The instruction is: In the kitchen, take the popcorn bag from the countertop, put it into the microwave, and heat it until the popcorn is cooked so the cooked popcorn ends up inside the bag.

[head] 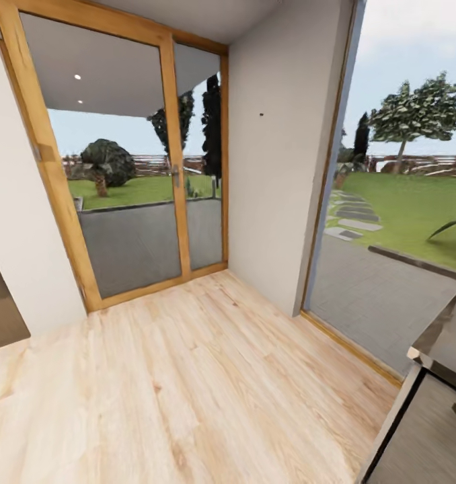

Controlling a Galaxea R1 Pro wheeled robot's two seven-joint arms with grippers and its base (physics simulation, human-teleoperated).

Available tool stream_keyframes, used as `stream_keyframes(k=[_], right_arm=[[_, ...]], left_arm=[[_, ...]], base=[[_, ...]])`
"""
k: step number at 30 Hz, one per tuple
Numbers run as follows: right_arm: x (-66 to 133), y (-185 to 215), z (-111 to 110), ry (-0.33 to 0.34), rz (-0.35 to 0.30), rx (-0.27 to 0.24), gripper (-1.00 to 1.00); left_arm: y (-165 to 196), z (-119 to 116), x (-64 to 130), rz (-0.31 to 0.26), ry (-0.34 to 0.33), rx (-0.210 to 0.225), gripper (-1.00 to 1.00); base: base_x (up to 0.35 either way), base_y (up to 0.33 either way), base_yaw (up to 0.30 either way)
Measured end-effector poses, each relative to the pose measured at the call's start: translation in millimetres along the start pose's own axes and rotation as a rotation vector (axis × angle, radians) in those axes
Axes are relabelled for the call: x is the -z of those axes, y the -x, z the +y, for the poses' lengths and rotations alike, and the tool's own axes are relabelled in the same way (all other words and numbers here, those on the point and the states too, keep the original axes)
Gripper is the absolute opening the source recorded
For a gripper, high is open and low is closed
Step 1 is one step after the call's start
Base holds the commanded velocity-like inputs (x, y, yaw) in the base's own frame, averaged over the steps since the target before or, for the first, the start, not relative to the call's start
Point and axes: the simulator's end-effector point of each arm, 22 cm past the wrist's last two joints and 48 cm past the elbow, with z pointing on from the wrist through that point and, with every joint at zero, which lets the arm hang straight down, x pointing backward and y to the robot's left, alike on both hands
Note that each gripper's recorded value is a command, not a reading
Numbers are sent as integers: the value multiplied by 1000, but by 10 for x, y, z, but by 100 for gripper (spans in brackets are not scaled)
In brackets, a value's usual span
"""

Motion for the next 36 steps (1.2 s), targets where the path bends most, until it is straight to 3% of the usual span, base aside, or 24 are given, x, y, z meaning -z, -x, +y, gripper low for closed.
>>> stream_keyframes(k=[25,36], right_arm=[[2,-11,-12,-1,0,2,100],[1,-11,-19,-2,0,1,100]], left_arm=[[18,-52,1,-8,-7,13,100],[17,-263,6,-13,-38,20,100]], base=[[0,0,-298],[0,0,-298]])
